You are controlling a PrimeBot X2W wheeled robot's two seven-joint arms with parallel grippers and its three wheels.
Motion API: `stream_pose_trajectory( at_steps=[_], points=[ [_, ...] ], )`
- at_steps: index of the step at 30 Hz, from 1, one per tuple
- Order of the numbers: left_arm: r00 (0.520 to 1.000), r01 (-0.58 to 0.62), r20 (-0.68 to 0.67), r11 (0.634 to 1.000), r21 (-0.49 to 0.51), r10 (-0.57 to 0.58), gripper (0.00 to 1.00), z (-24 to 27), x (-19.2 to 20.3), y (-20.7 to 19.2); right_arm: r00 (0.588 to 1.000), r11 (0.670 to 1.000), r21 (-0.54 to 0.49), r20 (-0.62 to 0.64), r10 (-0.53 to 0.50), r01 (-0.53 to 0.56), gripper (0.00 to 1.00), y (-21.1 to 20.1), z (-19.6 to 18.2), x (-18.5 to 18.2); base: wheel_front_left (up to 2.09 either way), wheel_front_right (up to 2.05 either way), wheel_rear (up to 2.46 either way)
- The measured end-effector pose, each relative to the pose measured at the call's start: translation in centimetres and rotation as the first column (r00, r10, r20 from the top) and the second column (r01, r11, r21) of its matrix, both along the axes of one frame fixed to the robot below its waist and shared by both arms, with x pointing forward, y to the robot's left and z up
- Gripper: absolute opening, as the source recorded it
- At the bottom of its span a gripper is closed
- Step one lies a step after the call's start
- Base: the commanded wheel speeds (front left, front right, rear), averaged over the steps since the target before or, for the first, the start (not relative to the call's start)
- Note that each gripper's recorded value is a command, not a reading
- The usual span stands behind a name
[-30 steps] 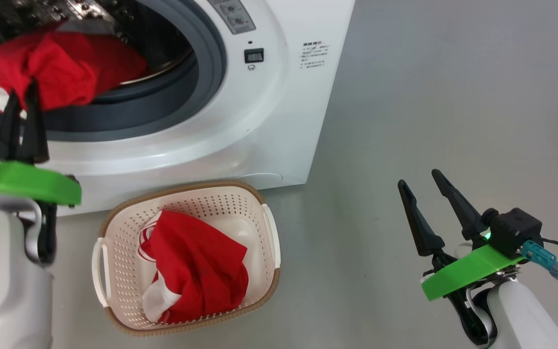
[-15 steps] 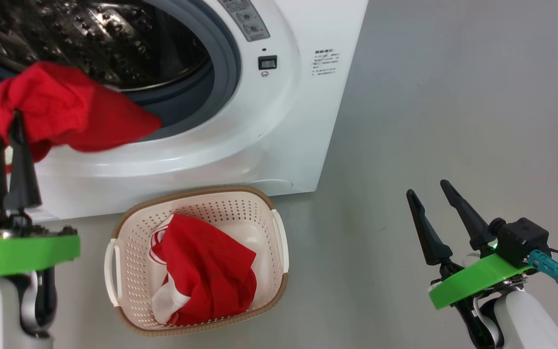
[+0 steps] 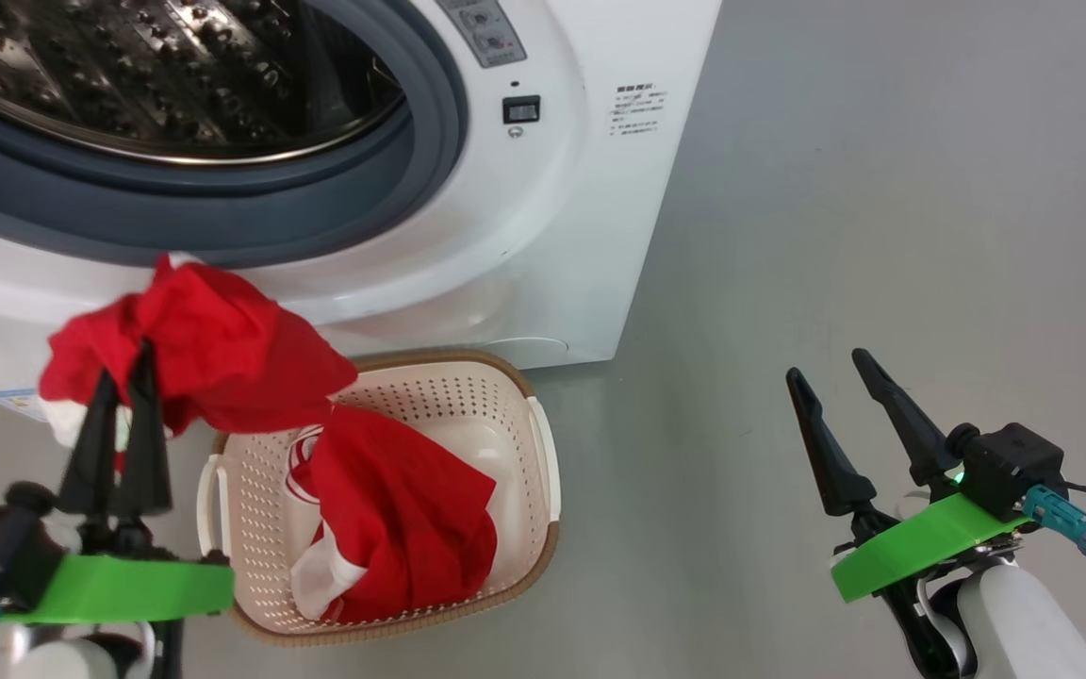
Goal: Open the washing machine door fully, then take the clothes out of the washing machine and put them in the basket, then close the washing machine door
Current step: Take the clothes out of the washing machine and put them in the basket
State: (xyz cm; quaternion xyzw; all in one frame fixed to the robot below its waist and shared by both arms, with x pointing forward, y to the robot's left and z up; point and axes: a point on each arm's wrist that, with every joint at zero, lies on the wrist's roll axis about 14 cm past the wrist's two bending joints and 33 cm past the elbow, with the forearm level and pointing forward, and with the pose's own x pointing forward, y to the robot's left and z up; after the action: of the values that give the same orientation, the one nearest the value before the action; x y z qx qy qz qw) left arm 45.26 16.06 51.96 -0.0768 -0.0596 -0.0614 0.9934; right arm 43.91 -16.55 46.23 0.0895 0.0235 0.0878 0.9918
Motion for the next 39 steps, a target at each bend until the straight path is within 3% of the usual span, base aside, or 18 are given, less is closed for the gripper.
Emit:
stream_pose_trajectory(
  at_steps=[8, 13, 21, 39],
  points=[
    [0.984, 0.004, -0.180, 1.000, -0.017, -0.007, 0.00, -6.7, -0.6, -0.6, 1.000, 1.000, -0.002, -0.022, -0.003, 0.003, 1.00, -0.1, -0.8, -0.2, 0.00, 0.00, 0.00],
    [0.923, 0.052, -0.381, 0.999, -0.012, -0.053, 0.00, -13.9, -1.9, -1.7, 0.999, 1.000, -0.001, -0.042, -0.011, 0.011, 1.00, -0.3, -1.6, 0.0, 0.00, 0.00, 0.00],
    [0.871, 0.130, -0.473, 0.991, -0.039, -0.133, 0.00, -17.6, -0.4, -4.5, 0.999, 1.000, 0.007, -0.045, -0.020, 0.020, 1.00, -0.3, -2.1, 0.9, 0.00, 0.00, 0.00],
    [0.643, 0.365, -0.719, 0.931, -0.016, -0.265, 0.00, -27.2, -1.6, -9.2, 0.996, 0.999, 0.003, -0.079, -0.046, 0.046, 1.00, -0.9, -3.9, 2.2, 0.00, 0.00, 0.00]
  ],
)
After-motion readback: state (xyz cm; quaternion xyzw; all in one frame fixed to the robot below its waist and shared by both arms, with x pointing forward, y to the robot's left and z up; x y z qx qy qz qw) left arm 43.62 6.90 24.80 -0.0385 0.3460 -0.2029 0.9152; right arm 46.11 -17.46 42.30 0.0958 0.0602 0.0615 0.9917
